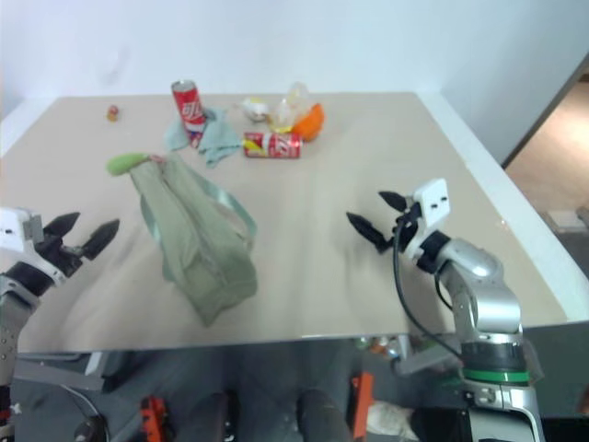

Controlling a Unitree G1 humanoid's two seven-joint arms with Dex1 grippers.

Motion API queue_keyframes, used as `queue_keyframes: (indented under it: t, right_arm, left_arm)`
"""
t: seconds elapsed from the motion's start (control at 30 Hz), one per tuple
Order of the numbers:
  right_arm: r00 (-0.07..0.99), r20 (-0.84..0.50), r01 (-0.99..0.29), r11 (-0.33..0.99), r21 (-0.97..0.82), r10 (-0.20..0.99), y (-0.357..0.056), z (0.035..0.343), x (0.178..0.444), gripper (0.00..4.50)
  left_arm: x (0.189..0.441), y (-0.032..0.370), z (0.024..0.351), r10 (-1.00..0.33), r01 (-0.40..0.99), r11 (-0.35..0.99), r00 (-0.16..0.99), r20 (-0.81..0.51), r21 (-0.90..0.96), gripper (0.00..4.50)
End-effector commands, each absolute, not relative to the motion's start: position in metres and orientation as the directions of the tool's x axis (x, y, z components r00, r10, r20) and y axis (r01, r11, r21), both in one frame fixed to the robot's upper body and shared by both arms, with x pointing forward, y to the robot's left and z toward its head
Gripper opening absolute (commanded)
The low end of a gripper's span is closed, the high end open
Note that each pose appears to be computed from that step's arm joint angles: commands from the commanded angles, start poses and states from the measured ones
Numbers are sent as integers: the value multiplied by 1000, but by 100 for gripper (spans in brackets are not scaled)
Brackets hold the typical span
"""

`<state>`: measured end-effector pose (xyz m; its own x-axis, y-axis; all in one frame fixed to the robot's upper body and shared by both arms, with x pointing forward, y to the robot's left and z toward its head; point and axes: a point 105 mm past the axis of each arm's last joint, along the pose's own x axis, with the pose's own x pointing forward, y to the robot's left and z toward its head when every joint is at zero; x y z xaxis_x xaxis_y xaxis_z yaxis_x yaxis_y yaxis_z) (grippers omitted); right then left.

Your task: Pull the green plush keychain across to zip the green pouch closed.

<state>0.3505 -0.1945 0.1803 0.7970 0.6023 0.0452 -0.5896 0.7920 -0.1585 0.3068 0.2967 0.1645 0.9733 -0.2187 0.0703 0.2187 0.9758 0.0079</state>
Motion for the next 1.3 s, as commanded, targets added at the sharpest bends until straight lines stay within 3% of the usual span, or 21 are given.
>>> queue_keyframes:
  t: [0.03,0.4,0.53,0.67,0.73,0.83,1.0,1.3]
  right_arm:
    - [790,77,-586,785,-201,609,-193,194,349,450]
    - [784,56,-602,778,-180,619,-190,189,347,450]
    - [766,64,-619,762,-191,639,-186,197,347,450]
    - [631,99,-741,635,-217,770,-156,235,330,450]
    - [557,94,-798,563,-213,825,-143,246,319,450]
    - [368,63,-904,373,-210,928,-105,259,290,450]
    - [225,-9,-970,223,-100,974,-72,231,263,450]
    - [267,44,-963,268,-23,963,-32,209,276,450]
  left_arm:
    - [307,294,183,-236,230,971,964,121,57,448]
    - [306,287,189,-298,293,955,946,129,54,448]
    - [285,277,204,-402,394,916,901,162,82,448]
    - [241,243,217,-638,630,769,764,91,106,448]
    - [229,232,217,-695,687,717,718,43,121,448]
    - [208,208,217,-788,785,614,616,0,88,448]
    - [197,188,216,-814,811,580,581,9,72,448]
    - [202,187,219,-806,802,591,592,20,85,448]
